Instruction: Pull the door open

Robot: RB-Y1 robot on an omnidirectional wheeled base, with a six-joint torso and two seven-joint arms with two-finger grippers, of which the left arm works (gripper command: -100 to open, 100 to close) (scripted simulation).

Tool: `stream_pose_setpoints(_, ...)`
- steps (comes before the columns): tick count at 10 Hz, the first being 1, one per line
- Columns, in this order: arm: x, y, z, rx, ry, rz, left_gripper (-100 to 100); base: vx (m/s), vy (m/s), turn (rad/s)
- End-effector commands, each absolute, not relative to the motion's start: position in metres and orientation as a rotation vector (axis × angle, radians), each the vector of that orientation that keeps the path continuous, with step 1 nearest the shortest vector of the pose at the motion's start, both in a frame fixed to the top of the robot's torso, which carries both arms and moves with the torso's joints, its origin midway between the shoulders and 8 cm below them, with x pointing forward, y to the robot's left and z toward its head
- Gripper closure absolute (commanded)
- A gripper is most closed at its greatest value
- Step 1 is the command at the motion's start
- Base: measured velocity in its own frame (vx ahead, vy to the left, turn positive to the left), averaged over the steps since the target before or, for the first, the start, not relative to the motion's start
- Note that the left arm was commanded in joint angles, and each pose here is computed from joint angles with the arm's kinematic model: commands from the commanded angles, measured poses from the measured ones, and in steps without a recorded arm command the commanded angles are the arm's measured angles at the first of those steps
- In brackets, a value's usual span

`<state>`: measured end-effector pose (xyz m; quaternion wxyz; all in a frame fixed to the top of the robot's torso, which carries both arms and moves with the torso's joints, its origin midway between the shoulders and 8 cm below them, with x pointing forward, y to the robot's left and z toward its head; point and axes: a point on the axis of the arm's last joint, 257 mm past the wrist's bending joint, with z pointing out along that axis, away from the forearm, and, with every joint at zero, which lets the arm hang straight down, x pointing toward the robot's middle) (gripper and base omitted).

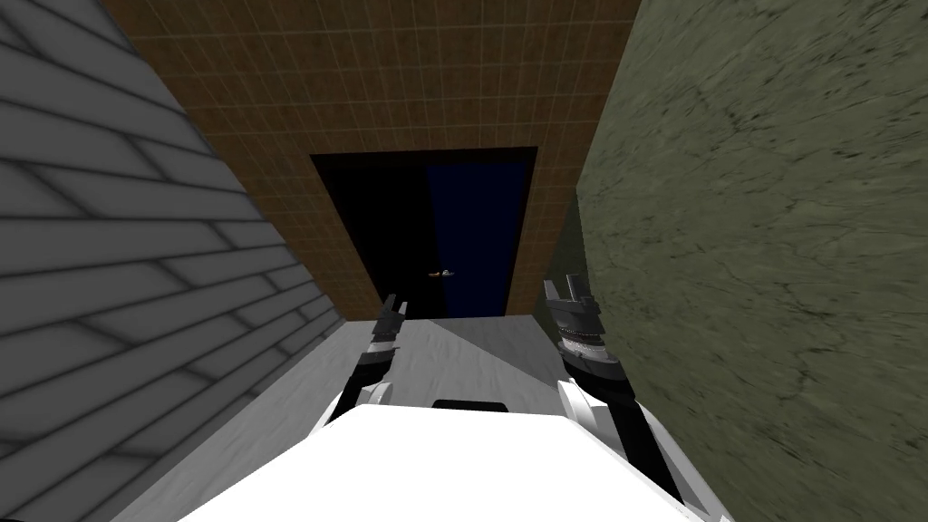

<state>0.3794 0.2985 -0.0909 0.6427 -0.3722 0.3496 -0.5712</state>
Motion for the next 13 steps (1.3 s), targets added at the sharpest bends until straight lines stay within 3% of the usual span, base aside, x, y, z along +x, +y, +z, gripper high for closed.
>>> stream_pose_setpoints(1,0.378,0.302,-0.108,-0.875,0.810,-1.300,-100,0.182,0.017,-0.086)
stream_pose_setpoints(13,0.374,0.321,-0.192,-1.009,0.867,-1.270,-100,0.110,0.027,-0.053)
